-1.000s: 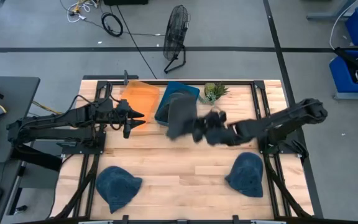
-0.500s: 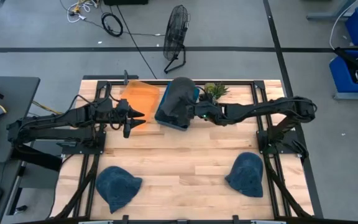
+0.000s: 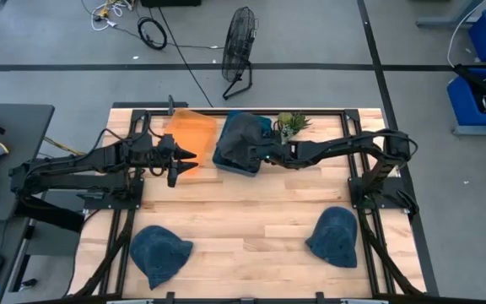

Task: Pick & Place hat
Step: Put the black cap into the blue bin, then put the left blue cap into the orange bin

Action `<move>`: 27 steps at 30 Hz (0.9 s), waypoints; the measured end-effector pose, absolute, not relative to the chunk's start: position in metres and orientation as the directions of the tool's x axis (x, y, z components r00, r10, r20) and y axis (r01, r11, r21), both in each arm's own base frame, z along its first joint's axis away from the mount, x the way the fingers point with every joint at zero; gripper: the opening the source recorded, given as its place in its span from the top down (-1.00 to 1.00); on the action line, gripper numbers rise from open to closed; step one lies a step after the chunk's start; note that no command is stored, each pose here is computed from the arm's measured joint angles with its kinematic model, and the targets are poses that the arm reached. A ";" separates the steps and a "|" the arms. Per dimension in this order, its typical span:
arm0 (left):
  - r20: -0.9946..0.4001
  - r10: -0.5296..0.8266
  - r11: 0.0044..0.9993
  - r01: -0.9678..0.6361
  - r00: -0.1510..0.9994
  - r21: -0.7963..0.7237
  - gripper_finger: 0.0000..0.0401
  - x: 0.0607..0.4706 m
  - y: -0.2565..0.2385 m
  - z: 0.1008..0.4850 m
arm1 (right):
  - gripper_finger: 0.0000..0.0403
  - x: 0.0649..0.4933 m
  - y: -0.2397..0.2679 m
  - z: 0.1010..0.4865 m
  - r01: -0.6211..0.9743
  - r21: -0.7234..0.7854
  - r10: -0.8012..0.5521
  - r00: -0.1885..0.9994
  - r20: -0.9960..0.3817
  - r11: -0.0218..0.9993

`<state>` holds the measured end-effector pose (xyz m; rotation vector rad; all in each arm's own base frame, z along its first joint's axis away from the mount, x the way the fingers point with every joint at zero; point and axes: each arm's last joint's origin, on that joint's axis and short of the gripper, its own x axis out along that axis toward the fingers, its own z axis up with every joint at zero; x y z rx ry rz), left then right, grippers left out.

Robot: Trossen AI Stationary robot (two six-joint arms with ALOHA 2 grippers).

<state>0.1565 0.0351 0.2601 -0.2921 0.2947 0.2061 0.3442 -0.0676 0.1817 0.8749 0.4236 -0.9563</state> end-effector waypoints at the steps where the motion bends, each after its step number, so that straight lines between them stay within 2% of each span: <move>1: -0.314 0.157 0.937 -0.241 0.936 -0.252 0.16 0.157 0.035 0.260 | 0.78 0.343 -0.069 0.179 0.854 0.441 -0.528 0.518 -0.673 0.277; 7: -0.317 0.156 0.937 -0.242 0.936 -0.252 0.16 0.156 0.035 0.260 | 0.67 0.341 -0.077 0.177 0.868 0.406 -0.536 0.497 -0.682 0.287; 11: -0.318 0.156 0.937 -0.242 0.935 -0.252 0.16 0.156 0.035 0.260 | 0.58 0.340 -0.078 0.185 0.847 0.427 -0.515 0.532 -0.672 0.318; 22: -0.324 0.154 0.926 -0.251 0.934 -0.283 0.16 0.156 0.035 0.259 | 0.30 0.319 -0.081 0.230 0.737 0.431 -0.388 0.654 -0.649 0.521; 27: -0.320 0.022 0.903 -0.156 0.947 -0.401 0.16 0.157 0.031 0.259 | 0.24 0.298 -0.073 0.264 0.648 0.434 -0.333 0.725 -0.603 0.626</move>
